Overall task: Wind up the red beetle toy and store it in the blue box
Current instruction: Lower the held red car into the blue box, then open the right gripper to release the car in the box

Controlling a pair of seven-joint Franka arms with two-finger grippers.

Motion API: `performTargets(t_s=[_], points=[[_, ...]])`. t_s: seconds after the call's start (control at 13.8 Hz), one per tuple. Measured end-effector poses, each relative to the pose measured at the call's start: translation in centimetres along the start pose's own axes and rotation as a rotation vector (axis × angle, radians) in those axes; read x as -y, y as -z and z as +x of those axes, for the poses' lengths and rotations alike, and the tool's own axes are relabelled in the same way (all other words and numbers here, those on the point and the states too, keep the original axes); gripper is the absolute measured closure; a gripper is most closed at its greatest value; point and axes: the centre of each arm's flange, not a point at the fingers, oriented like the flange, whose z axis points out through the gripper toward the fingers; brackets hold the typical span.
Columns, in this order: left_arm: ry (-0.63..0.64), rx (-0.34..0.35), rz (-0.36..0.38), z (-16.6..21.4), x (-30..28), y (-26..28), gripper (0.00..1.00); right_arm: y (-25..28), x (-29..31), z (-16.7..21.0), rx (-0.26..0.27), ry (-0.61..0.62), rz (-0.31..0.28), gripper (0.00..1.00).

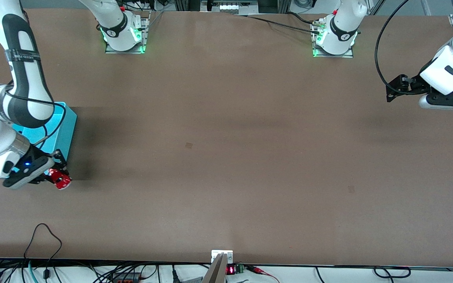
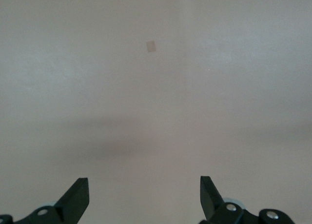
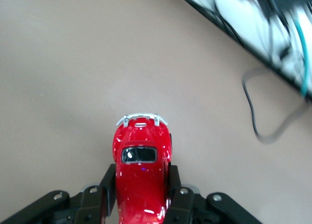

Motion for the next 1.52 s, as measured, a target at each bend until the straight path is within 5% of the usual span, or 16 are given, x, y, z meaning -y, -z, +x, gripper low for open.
performTargets(t_s=[0.65, 1.01, 1.3, 1.52], points=[[-0.002, 0.01, 0.0, -0.1, -0.1, 0.1, 0.0, 1.0, -11.2, -16.4, 0.142, -0.468, 0.055, 0.56], [-0.002, 0.008, 0.0, -0.1, -0.1, 0.2, 0.0, -2.9, -9.2, -16.0, 0.233, -0.69, 0.098, 0.56], [-0.002, 0.008, 0.0, -0.1, -0.1, 0.2, 0.0, -6.9, -8.9, -16.9, 0.326, -0.656, 0.057, 0.56], [-0.002, 0.008, 0.0, -0.1, -0.1, 0.2, 0.0, -8.7, -9.4, -18.0, 0.336, -0.651, 0.037, 0.56]])
